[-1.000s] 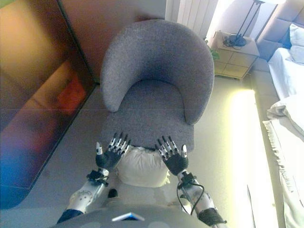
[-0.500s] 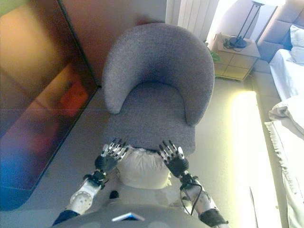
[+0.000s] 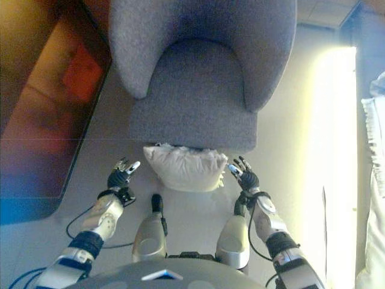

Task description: Pick up the cushion and take it to the sofa

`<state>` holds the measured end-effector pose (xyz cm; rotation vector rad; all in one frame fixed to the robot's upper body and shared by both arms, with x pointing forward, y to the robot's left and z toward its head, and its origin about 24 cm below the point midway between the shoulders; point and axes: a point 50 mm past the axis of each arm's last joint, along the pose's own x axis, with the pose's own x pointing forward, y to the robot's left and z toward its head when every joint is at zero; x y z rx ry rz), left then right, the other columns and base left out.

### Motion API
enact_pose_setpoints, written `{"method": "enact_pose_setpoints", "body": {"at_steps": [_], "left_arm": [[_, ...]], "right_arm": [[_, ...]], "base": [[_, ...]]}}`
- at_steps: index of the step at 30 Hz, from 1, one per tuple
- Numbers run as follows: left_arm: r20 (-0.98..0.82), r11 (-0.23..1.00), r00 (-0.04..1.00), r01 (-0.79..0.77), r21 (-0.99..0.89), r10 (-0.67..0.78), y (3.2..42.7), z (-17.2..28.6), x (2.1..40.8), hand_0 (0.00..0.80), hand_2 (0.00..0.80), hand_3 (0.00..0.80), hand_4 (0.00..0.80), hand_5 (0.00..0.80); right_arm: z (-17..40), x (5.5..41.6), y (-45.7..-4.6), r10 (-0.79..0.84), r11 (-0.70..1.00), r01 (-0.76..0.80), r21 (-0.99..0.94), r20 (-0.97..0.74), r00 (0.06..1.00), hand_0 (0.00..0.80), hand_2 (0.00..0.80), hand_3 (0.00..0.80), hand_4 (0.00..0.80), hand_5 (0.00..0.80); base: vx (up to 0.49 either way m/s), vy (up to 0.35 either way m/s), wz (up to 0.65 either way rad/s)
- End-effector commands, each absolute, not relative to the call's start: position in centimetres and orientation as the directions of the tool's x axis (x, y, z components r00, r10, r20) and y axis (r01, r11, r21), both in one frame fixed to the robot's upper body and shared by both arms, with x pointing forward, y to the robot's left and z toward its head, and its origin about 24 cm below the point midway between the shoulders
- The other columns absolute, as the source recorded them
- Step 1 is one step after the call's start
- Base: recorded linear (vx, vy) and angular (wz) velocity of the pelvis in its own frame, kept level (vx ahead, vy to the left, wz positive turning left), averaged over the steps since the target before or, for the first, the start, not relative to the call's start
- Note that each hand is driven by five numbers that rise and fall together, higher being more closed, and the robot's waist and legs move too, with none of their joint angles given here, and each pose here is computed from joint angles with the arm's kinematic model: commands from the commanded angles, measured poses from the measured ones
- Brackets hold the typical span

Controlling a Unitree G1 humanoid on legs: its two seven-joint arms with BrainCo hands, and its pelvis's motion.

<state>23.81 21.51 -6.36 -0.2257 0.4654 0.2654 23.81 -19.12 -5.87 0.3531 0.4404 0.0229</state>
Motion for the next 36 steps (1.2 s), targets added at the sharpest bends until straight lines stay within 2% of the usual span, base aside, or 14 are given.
{"method": "enact_pose_setpoints", "body": {"at_steps": [1, 5, 11, 23, 30, 36], "left_arm": [[-0.367, 0.950, 0.903, -0.286, -0.127, 0.223, 22.2, -4.8, 25.1, 0.000, 0.000, 0.000, 0.000, 0.000], [-0.334, 0.941, 0.918, -0.286, -0.181, 0.215, 22.2, -4.4, 25.9, 0.000, 0.000, 0.000, 0.000, 0.000], [-0.187, 0.958, 0.965, -0.219, -0.184, 0.185, 20.8, 0.4, 30.8, 0.000, 0.000, 0.000, 0.000, 0.000], [0.037, 0.961, 0.978, -0.194, -0.198, 0.205, 20.5, 6.9, 34.4, 0.000, 0.000, 0.000, 0.000, 0.000], [0.040, 0.927, 0.942, -0.318, -0.199, 0.332, 23.1, 9.3, 35.6, 0.000, 0.000, 0.000, 0.000, 0.000], [-0.013, 0.918, 0.931, -0.362, -0.160, 0.365, 24.8, 9.4, 35.8, 0.000, 0.000, 0.000, 0.000, 0.000]], "right_arm": [[-4.0, 25.2, -18.3, 0.128, 0.949, -0.022, 0.316, -0.318, 0.939, 0.000, 0.000, 0.000, 0.000, 0.000], [-3.8, 25.9, -19.0, 0.130, 0.977, -0.068, 0.203, -0.313, 0.941, 0.000, 0.000, 0.000, 0.000, 0.000], [1.0, 30.9, -18.6, 0.077, 0.996, -0.067, 0.057, -0.195, 0.978, 0.000, 0.000, 0.000, 0.000, 0.000], [9.5, 36.3, -18.5, 0.021, 0.999, -0.021, 0.026, -0.002, 1.000, 0.000, 0.000, 0.000, 0.000, 0.000], [12.0, 37.8, -19.0, -0.033, 0.999, 0.033, 0.023, 0.009, 0.999, 0.000, 0.000, 0.000, 0.000, 0.000], [12.1, 38.1, -19.4, -0.009, 1.000, 0.009, -0.001, -0.029, 1.000, 0.000, 0.000, 0.000, 0.000, 0.000]], "base": [[0.027, 0.080, 0.07], [-0.024, 0.195, -0.07], [-0.165, 0.106, -0.03], [-0.065, 0.068, -0.03], [0.008, -0.006, 0.10], [0.051, 0.013, 0.02]]}}
